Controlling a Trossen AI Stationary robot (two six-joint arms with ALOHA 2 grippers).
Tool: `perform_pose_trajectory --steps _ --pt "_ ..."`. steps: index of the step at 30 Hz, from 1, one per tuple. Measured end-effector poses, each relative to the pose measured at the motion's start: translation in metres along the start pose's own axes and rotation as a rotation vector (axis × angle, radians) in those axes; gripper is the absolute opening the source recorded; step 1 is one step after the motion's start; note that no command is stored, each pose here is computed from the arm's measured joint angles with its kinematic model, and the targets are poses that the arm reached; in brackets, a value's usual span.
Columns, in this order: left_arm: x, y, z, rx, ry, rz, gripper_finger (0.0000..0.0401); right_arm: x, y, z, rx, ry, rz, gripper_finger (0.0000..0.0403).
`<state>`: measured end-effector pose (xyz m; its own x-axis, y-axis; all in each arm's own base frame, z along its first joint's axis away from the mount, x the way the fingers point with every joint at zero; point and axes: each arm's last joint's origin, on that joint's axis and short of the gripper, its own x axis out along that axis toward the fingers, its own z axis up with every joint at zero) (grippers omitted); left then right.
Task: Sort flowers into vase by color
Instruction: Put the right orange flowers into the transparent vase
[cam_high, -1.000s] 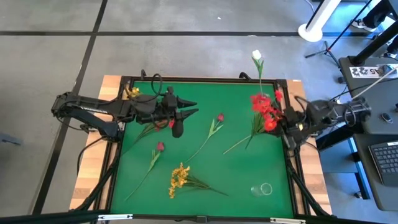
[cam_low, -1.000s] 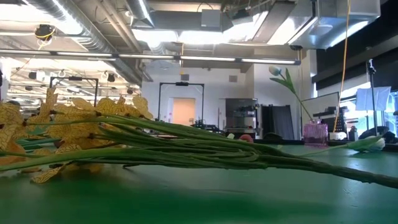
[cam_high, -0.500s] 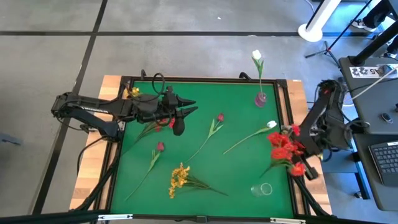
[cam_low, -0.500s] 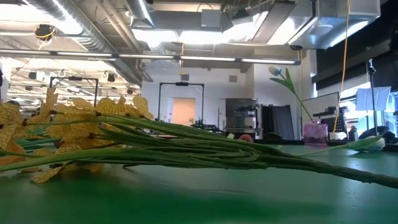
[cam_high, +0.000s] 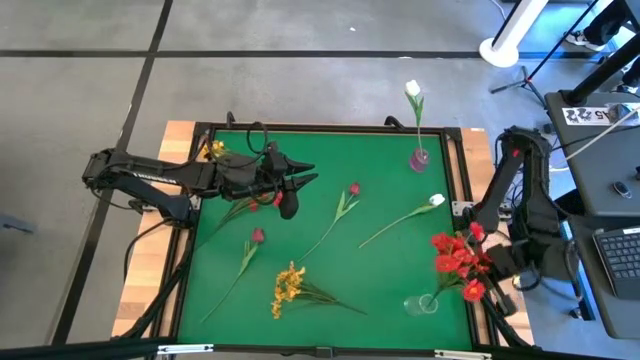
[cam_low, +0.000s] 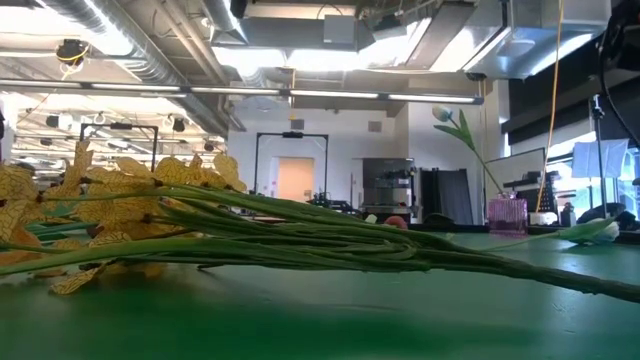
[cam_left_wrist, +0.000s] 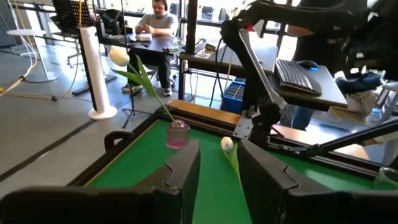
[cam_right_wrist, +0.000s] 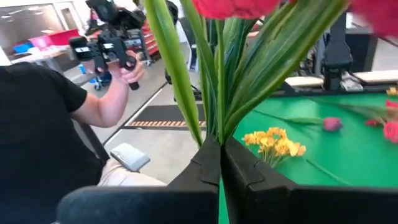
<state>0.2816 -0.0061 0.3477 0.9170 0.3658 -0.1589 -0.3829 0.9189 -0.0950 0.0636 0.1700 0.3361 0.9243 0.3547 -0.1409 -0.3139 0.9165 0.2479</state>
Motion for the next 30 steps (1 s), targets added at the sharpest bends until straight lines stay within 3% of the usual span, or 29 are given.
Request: perform_pose_trajectory --steps 8,18,30 --pt "0.000 0.000 0.000 -0.004 0.001 0.000 0.0105 0.015 0.011 -0.023 0.028 0.067 -0.066 0.0000" --pt "-0.001 -0.003 -0.001 -0.007 0.007 -0.012 0.0105 0.013 0.009 -0.021 0.016 0.053 -0.077 0.0000" --pt "-0.002 -0.004 -0.002 -0.020 0.013 -0.017 0.0105 0.002 -0.007 -0.021 0.002 0.138 -0.064 0.0000"
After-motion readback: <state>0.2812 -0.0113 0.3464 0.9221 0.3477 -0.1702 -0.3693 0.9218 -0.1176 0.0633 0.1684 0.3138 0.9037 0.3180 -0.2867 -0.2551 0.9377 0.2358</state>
